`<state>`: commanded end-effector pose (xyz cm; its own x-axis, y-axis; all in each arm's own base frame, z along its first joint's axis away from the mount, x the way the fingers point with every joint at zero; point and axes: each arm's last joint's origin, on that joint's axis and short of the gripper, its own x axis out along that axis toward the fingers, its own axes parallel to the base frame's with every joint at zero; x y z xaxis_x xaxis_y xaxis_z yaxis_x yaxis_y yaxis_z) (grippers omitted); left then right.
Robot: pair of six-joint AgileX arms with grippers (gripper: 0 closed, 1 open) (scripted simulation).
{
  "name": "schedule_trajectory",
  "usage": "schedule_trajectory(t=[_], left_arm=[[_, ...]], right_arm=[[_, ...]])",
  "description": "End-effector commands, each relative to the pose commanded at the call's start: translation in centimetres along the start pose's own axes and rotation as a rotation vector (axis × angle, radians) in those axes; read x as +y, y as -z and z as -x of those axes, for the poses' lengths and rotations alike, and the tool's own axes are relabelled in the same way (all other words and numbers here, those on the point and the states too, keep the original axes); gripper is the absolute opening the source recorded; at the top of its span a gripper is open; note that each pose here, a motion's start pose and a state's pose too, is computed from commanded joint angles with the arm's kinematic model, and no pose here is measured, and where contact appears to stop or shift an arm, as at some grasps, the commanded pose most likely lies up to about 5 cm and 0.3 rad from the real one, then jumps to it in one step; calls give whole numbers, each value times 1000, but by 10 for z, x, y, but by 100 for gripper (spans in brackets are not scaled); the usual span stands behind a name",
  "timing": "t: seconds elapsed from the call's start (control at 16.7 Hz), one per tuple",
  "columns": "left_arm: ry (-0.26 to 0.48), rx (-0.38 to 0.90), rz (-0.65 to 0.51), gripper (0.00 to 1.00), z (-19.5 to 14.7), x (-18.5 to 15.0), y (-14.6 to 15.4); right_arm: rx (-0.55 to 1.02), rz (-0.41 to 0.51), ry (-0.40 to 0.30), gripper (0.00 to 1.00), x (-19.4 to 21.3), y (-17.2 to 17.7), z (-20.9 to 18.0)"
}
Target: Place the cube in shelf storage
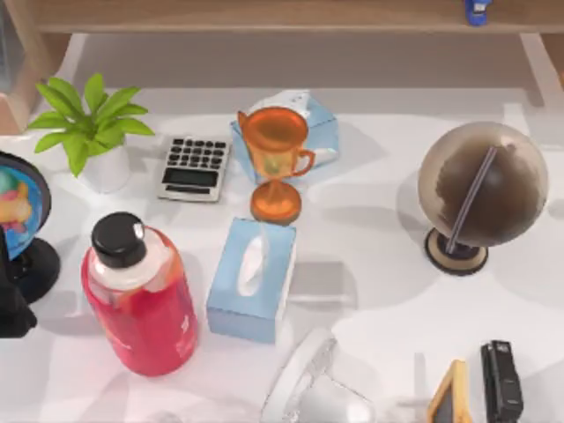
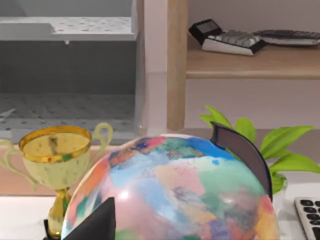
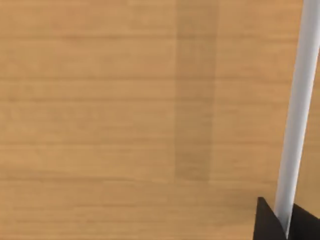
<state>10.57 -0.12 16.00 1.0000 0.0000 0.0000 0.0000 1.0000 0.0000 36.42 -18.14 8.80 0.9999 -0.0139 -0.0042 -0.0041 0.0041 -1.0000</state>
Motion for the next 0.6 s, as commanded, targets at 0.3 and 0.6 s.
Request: schedule_trajectory(t=[0.3,0.6], left_arm=[[0,0,0,100,0,0,0],[0,0,0,100,0,0,0]], right_arm=[[-4,4,8,0,-2,0,3],[-4,-13,-22,0,6,-3,46]])
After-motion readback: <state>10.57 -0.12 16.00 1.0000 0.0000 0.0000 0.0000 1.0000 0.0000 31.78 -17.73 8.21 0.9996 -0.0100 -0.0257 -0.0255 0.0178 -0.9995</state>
